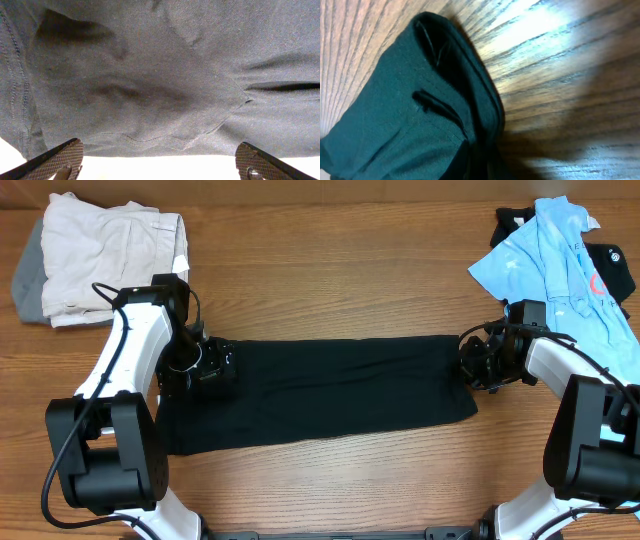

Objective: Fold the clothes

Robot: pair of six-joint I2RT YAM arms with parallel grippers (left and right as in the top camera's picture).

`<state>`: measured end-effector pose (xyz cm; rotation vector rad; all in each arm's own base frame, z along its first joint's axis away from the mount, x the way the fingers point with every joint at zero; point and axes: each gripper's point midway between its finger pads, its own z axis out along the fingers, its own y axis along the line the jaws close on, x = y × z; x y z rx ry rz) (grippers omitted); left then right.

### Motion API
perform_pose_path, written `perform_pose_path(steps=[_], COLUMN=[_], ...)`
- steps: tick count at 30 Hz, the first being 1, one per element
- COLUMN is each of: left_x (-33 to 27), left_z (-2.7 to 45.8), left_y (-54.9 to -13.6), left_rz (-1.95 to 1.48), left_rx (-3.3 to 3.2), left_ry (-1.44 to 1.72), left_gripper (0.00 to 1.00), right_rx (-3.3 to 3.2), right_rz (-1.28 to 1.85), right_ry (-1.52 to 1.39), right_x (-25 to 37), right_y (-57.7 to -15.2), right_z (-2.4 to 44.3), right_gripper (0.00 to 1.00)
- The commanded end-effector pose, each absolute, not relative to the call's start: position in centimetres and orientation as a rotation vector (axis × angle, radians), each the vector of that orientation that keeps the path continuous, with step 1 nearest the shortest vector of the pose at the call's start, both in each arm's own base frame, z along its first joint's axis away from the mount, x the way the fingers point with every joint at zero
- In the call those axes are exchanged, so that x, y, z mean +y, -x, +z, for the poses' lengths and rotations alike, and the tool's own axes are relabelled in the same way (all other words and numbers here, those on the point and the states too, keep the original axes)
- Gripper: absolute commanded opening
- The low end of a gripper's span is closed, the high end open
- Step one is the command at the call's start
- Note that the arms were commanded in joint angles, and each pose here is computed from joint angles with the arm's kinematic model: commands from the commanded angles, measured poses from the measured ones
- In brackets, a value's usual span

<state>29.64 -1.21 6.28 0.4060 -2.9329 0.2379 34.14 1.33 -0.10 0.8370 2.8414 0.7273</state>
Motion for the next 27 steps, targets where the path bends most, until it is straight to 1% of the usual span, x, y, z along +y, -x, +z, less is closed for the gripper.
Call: perform_pose_path(steps=[1, 5, 9, 13, 16, 20, 24, 27], left_x=[-1.5, -1.5, -1.5, -1.5, -1.5, -1.5, -1.5, -1.5], left_z=[7.1, 7.1, 7.1, 7.1, 7.1, 7.1, 7.1, 7.1], left_y=[-29.7, -29.7, -29.7, -29.8, -29.8, -29.8, -29.8, -29.8], left_rz=[0.249, 0.249, 0.249, 0.249, 0.249, 0.25, 0.25, 0.249], left_rx=[-2.961, -2.961, -2.962, -2.964, -2.963, -2.964, -2.964, -2.963], left_ry=[-0.399, -0.399, -0.399, -0.4, -0.4, -0.4, -0.4, -0.4], left_gripper=[1.0, 1.0, 1.0, 1.0, 1.0, 1.0, 1.0, 1.0], right_rx=[2.878, 2.879, 2.903, 2.915, 2.936, 2.921, 2.959, 2.926], right_rz=[0.555, 0.429, 0.221, 0.041, -0.056, -0.267, -0.33, -0.4], right_ry=[-0.966, -1.09, -1.12, -1.183, -1.176, -1.184, -1.047, -1.007], right_x=[-1.3, -4.2, -6.7, -7.7, -7.1, -6.3, -3.6, -2.1], right_y=[-33.2, -33.3, -33.2, -32.5, -32.0, -31.3, -31.4, -31.6], right_z=[-1.2, 0.4, 2.4, 3.6, 3.6, 3.9, 4.4, 5.3], right_gripper=[0.04, 0.04, 0.04, 0.04, 0.04, 0.04, 0.04, 0.04])
